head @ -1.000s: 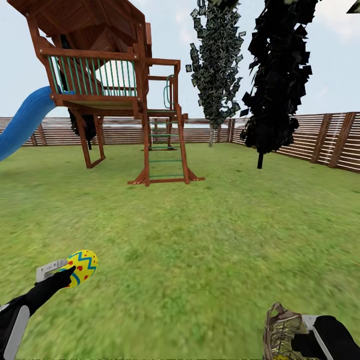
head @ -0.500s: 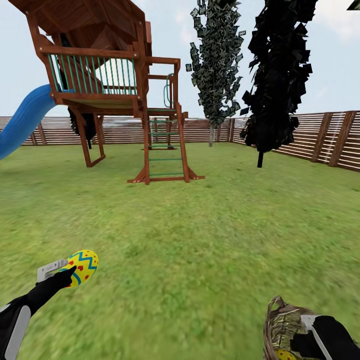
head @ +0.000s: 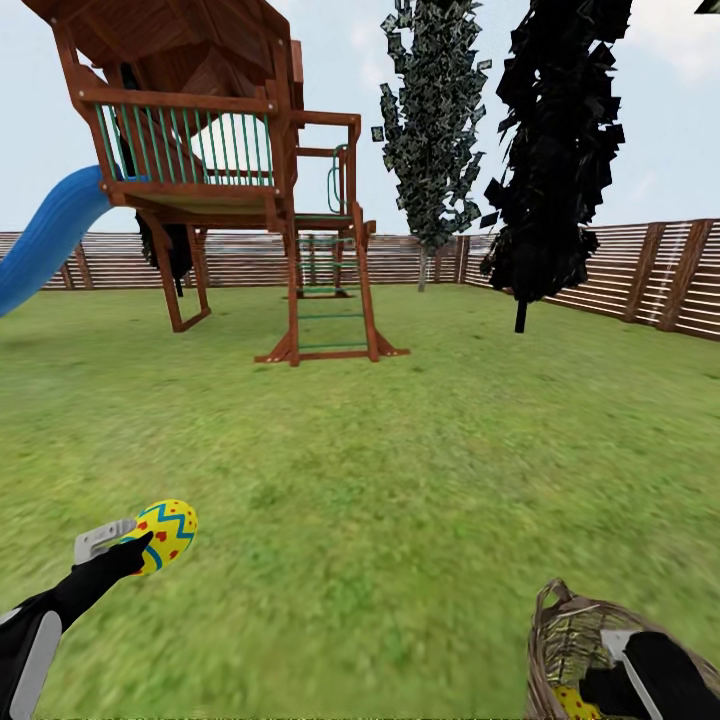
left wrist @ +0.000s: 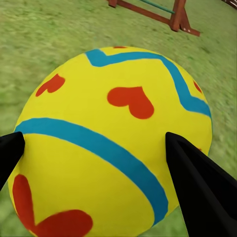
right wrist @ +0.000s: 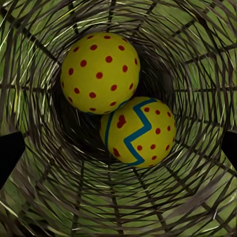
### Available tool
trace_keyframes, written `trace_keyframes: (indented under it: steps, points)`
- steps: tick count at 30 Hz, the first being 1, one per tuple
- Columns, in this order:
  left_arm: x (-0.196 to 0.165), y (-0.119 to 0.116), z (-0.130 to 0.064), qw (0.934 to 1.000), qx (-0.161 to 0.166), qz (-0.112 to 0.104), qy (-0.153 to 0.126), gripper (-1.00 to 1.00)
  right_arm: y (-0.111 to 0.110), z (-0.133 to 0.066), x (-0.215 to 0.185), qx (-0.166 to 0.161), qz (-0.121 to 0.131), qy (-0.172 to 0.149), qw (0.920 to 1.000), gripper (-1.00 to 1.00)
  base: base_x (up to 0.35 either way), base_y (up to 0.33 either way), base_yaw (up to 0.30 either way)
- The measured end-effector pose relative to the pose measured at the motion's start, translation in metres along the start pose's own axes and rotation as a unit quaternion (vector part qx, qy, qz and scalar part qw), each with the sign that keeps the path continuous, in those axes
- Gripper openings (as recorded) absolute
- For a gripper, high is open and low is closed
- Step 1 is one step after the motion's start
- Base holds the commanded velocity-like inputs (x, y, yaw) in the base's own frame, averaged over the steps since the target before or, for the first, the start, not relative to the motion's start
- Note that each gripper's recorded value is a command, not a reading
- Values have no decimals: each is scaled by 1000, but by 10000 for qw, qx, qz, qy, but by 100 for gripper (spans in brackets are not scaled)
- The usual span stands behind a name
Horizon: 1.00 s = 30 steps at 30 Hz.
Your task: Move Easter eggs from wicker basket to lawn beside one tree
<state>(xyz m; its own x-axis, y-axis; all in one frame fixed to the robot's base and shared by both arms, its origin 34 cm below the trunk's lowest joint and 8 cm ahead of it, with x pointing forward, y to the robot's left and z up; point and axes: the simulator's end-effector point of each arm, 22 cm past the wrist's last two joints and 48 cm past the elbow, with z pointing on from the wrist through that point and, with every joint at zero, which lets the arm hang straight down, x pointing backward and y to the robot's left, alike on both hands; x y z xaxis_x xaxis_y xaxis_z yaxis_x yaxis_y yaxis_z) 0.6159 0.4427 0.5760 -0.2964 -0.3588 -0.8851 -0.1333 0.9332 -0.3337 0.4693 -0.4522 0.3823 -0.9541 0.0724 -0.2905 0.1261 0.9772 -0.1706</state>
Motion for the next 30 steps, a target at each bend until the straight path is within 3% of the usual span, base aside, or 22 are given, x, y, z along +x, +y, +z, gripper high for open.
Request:
trace_keyframes:
  steps: [15,30]
  points:
    - [36,8,3,10000,27,-39,9,-100,5,29,18,0,1,-5,10000,100,0,0,0]
    - [69,15,16,9995,-63,-80,303,-100,8,49,35,6,-52,288,9996,100,0,0,0]
